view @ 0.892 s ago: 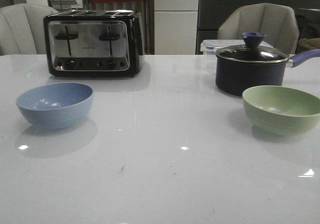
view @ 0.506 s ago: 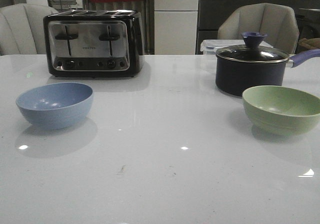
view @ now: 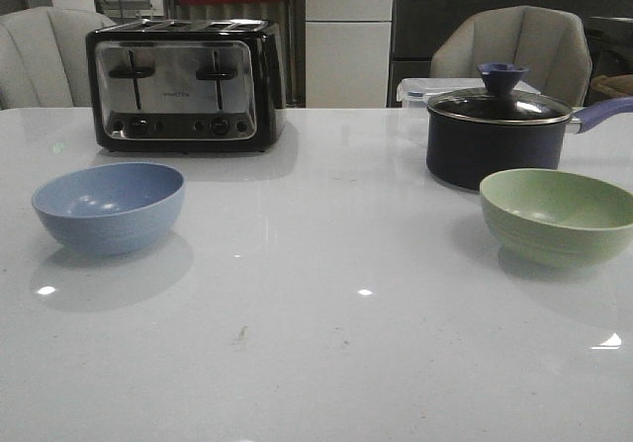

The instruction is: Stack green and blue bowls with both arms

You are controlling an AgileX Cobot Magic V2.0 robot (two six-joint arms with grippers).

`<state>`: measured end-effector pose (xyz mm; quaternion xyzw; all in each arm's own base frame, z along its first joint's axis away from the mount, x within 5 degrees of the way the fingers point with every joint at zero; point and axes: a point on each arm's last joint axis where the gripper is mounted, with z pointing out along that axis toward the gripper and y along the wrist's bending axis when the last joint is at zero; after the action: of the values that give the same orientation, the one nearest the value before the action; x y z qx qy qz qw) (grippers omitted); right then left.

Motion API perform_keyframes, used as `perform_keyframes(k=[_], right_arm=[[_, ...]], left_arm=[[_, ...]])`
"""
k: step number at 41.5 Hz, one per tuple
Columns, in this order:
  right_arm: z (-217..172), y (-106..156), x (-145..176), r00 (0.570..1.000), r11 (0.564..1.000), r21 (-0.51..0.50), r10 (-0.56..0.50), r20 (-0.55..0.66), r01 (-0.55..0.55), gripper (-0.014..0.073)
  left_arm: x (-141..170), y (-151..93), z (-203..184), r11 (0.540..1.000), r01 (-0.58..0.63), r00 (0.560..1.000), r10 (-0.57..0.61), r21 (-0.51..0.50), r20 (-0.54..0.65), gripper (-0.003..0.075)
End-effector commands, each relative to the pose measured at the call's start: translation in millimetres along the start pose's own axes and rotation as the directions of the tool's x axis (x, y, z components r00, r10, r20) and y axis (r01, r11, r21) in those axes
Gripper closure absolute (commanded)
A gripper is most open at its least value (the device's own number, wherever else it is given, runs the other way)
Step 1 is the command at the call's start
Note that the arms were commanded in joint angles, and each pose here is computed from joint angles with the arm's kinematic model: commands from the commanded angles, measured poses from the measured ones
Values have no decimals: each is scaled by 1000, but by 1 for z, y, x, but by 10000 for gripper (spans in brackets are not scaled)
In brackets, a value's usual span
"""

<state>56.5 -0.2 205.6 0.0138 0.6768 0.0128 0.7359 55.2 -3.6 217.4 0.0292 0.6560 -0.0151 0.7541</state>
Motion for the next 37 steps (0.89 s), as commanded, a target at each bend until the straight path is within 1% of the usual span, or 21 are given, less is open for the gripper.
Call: perform_keyframes(k=[1, 4, 7, 10, 11, 13, 15, 19, 23, 26, 31, 34, 37], right_arm=[[-5, 1, -30, 985, 1000, -4, -11, 170, 12, 528], [-8, 2, -48, 982, 1000, -5, -11, 189, 12, 528], [-14, 3, -73, 976, 1000, -5, -11, 217, 12, 528], [-19, 4, -98, 971, 1000, -6, -11, 240, 13, 528], [-20, 4, -104, 972, 1000, -6, -11, 234, 12, 528], [-21, 4, -118, 973, 1000, -6, -11, 229, 12, 528], [-20, 5, -130, 979, 1000, -5, -11, 204, 12, 528], [-13, 6, -151, 990, 1000, -3, -11, 138, 12, 528], [-3, 6, -164, 999, 1000, -1, -12, 48, 12, 528], [7, 6, -168, 1000, 1000, 1, -12, -25, 12, 528], [28, 6, -159, 987, 1000, 5, -11, -163, 12, 528], [39, 6, -150, 965, 1000, 7, -10, -262, 13, 528], [49, 5, -139, 930, 1000, 10, -9, -368, 14, 528]], left_arm=[[-27, 0, -4, 1000, 6, 984, -6, 1, 179, 627], [-47, 1, -7, 1000, 6, 975, -6, -1, 221, 627], [-72, 2, -12, 1000, 8, 965, -7, -3, 261, 627], [-97, 2, -17, 999, 36, 960, -34, 0, 279, 627], [-101, 3, -17, 999, 38, 963, -37, 0, 266, 627], [-119, 3, -20, 999, 38, 965, -37, -1, 258, 627], [-132, 4, -20, 999, 39, 974, -37, -3, 225, 627], [-155, 4, -15, 999, 40, 987, -38, -7, 154, 627], [-168, 5, -7, 999, 40, 997, -39, -10, 73, 627], [-170, 5, 1, 999, 40, 999, -40, -13, -12, 627], [-159, 5, 18, 999, 39, 983, -41, -17, -176, 627], [-149, 5, 25, 999, 38, 960, -42, -20, -275, 627], [-140, 5, 32, 999, 37, 935, -42, -22, -352, 627]])
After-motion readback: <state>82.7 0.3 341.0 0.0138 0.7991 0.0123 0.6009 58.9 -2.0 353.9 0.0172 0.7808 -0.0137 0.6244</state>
